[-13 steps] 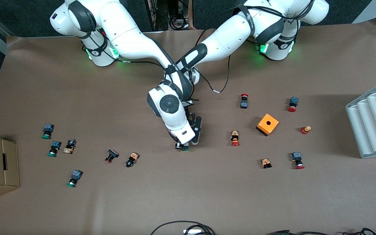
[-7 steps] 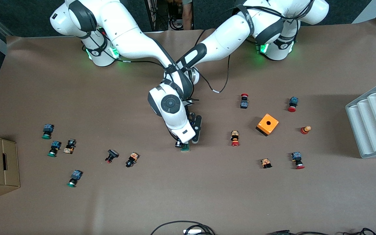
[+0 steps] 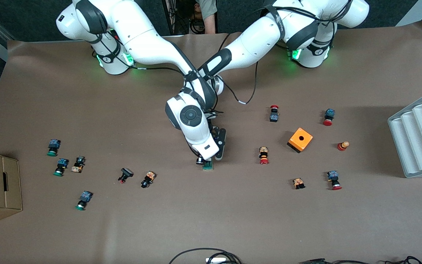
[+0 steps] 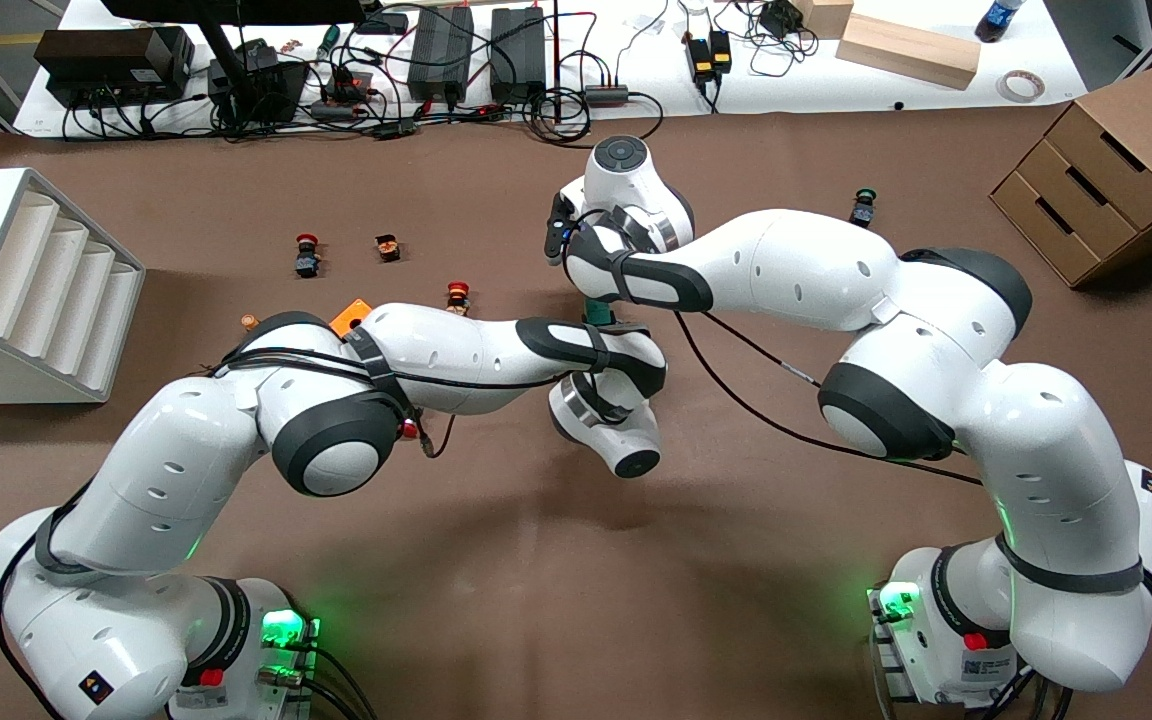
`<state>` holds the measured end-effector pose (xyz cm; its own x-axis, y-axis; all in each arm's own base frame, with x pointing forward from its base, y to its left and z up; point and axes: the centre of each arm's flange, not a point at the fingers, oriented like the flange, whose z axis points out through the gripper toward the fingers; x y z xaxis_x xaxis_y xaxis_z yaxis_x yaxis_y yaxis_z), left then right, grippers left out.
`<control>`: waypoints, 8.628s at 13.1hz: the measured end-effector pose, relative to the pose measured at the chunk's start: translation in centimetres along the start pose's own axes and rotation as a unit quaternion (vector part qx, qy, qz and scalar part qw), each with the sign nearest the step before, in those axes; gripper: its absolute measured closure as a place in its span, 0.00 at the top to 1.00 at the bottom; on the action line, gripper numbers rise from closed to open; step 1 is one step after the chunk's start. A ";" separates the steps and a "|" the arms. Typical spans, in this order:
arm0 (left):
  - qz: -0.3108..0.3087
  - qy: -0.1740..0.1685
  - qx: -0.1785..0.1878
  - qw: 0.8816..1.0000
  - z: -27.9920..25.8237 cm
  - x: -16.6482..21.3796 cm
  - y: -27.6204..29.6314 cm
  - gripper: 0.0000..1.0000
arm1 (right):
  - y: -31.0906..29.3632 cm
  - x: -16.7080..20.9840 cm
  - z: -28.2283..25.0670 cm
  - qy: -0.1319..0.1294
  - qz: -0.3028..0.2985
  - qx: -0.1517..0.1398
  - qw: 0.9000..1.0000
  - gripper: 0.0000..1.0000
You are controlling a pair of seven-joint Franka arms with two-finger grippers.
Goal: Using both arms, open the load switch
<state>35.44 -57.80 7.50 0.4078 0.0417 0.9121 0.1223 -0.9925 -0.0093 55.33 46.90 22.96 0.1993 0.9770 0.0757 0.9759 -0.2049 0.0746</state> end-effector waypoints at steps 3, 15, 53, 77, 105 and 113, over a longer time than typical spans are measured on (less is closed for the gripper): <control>-0.001 0.000 0.000 1.000 0.0 0.0 0.0 0.50 | 0.0 0.0 -0.1 0.000 0.000 0.000 1.000 0.59; -0.004 0.002 0.000 1.000 0.0 -0.1 0.0 0.50 | -0.9 0.6 -0.3 0.003 -0.005 0.009 1.000 0.56; 0.000 0.024 0.002 1.000 -0.1 -0.9 0.1 0.50 | -1.9 0.0 -1.1 -0.010 0.002 0.034 0.999 0.52; -0.004 0.024 0.002 1.000 -0.1 -0.9 0.1 0.50 | -3.7 0.3 -1.0 -0.019 0.014 0.058 0.998 0.51; -0.004 0.025 0.002 1.000 -0.1 -0.9 0.1 0.50 | -2.6 0.2 -4.3 0.004 0.029 0.048 0.998 1.00; -0.004 0.025 0.002 1.000 -0.1 -0.9 0.1 0.50 | 1.1 -2.4 -14.2 0.024 0.141 0.058 0.988 1.00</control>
<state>34.98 -57.92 6.71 0.3614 0.0433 0.9314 0.1289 -0.9917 -0.0039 54.64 43.50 36.96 0.4637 0.8773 0.1236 0.8860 -0.4583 -0.0708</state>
